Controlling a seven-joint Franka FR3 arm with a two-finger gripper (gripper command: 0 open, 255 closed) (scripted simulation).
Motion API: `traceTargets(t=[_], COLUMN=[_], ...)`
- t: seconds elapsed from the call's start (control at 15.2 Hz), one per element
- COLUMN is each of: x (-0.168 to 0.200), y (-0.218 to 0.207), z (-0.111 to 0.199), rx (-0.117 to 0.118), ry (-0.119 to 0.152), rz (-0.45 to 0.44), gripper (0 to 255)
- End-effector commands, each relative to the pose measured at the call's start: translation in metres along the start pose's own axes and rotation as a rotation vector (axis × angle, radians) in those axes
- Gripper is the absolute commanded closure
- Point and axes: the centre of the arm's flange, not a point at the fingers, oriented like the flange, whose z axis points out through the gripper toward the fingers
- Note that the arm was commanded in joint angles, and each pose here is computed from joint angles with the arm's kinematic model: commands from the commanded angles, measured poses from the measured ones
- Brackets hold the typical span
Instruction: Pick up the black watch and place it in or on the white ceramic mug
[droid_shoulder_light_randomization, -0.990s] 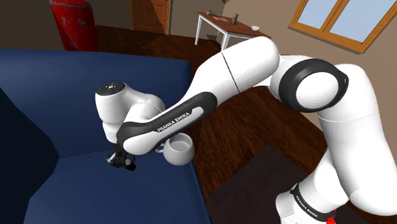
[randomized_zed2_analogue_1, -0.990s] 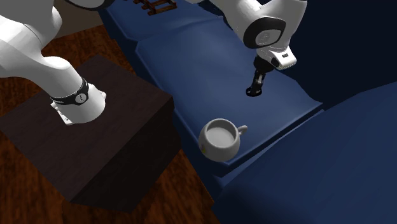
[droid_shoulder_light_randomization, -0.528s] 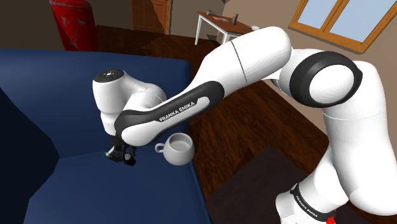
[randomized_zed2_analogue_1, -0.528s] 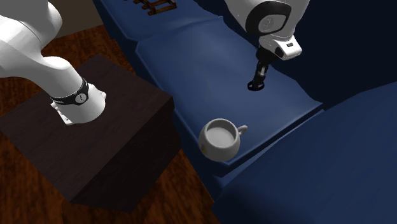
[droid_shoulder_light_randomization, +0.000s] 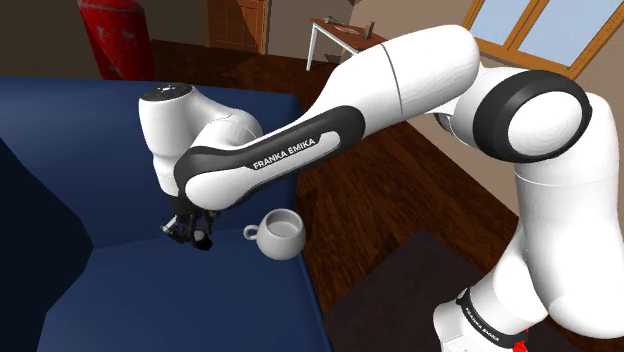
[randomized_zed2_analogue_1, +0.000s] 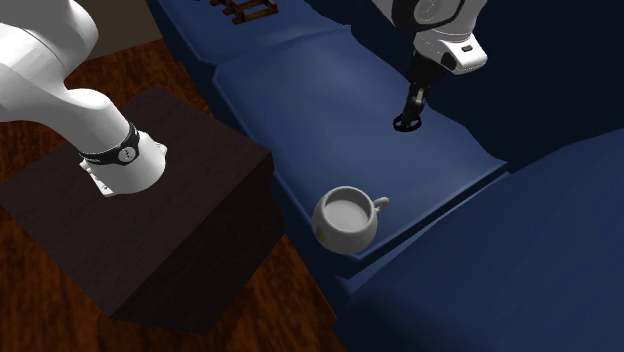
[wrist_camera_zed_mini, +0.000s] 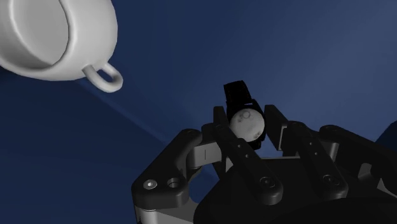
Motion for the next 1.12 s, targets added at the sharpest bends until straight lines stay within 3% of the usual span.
traceTargets(t=[0.0,0.13,1.06], x=[0.0,0.0,-0.053], y=[0.001,0.001,0.177], z=[-0.01,-0.016,-0.025], rx=[0.0,0.0,0.0], ry=[0.0,0.0,0.0], rz=[0.0,0.0,0.0], gripper=[255,255,255])
